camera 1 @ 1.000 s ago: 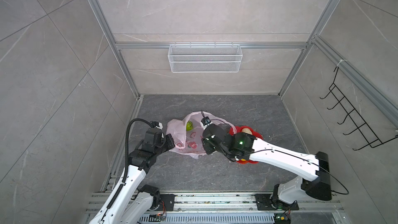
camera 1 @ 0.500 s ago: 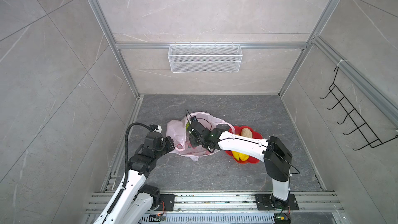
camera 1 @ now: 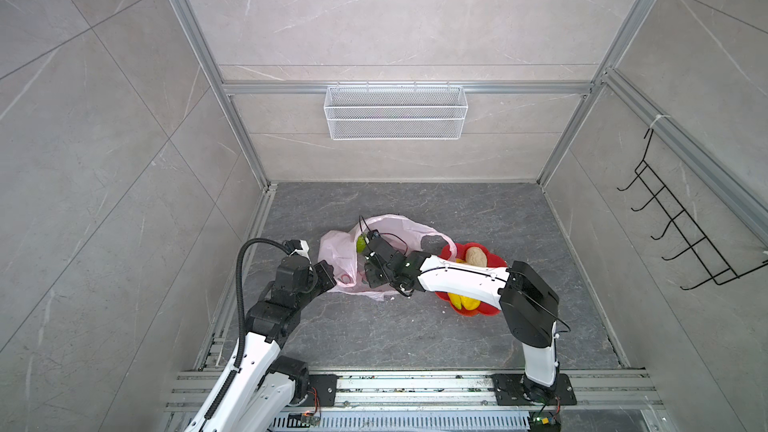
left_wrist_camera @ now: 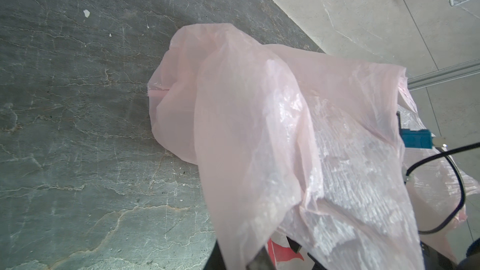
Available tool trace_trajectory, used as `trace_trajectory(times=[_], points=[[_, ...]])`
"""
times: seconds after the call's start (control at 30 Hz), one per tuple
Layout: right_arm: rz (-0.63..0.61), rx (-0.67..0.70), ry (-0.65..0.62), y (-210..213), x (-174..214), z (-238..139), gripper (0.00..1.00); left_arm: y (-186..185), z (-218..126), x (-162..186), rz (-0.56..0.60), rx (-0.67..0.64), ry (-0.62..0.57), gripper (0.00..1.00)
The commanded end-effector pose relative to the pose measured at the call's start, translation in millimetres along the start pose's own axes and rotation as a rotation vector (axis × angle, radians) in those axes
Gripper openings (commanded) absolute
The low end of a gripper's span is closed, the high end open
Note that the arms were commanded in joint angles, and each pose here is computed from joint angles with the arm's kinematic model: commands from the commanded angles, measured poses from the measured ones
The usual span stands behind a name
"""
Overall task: Take the fake fruits out of the plastic bag
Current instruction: 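Lower the open right gripper into the pink bag toward the green kiwi, then close the right gripper around the green kiwi inside the bag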
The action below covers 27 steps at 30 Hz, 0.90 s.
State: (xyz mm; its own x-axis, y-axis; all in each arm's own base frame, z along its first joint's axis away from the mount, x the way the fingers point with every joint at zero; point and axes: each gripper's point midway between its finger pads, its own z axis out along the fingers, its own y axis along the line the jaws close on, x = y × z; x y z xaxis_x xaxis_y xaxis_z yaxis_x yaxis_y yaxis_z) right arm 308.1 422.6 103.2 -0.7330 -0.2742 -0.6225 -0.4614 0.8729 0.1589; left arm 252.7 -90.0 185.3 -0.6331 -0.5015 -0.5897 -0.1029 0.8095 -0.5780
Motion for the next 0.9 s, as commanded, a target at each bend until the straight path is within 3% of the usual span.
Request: trace_trajectory(times=[0.0, 0.4, 0.87], points=[[0.014, 0.007, -0.042, 6.8, -16.5, 12.2, 0.51, -3.8, -3.4, 5.3, -0.001, 0.048, -0.002, 0.00], [0.151, 0.039, -0.176, 4.0, -43.5, 48.0, 0.72, -8.9, -2.8, 20.1, 0.052, 0.117, 0.040, 0.00], [0.267, 0.021, -0.216, -7.3, -60.9, 75.8, 0.80, -20.5, -4.2, 26.8, 0.087, 0.192, 0.068, 0.00]])
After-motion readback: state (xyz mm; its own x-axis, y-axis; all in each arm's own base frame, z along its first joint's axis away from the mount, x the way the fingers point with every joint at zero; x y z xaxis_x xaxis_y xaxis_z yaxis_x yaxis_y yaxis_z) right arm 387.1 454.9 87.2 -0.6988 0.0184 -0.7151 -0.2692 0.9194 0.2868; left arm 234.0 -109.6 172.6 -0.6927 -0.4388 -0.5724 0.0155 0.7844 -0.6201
